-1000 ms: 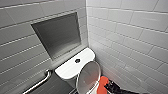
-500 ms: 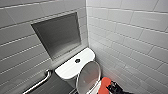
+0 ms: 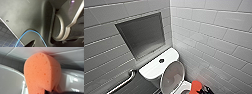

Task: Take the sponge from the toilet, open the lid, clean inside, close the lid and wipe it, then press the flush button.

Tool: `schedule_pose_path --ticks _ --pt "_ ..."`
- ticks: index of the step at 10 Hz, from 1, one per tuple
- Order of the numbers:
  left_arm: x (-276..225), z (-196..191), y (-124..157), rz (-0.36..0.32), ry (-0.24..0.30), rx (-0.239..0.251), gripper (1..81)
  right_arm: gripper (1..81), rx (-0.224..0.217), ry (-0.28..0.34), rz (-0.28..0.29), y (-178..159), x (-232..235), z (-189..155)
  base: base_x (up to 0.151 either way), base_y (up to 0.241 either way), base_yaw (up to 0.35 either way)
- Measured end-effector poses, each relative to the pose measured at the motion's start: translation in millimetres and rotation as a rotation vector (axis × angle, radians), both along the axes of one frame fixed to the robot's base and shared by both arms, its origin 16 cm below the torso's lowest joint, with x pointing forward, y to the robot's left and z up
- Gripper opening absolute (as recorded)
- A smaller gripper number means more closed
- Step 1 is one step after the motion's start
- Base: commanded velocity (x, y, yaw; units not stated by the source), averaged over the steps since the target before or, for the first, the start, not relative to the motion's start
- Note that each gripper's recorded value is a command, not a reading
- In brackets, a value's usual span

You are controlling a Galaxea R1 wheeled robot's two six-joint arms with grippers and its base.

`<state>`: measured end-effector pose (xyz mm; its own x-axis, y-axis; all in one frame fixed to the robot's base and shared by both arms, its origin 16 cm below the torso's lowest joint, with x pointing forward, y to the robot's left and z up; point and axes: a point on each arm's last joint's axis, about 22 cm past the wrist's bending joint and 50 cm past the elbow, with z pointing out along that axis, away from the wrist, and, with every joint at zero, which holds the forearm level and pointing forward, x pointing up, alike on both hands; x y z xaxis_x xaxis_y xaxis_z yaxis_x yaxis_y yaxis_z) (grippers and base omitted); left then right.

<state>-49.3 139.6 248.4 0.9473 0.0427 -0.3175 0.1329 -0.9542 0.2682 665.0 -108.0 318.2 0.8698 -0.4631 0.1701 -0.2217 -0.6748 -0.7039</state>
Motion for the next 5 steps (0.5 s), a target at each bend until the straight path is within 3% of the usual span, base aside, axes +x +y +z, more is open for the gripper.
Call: schedule_pose_path --ticks 5 --pt "1 0 -5 0.001 -0.001 -0.005 81.1 1.0 -0.003 0.027 -0.102 -46 -66 -22 0.000 0.000 0.000"
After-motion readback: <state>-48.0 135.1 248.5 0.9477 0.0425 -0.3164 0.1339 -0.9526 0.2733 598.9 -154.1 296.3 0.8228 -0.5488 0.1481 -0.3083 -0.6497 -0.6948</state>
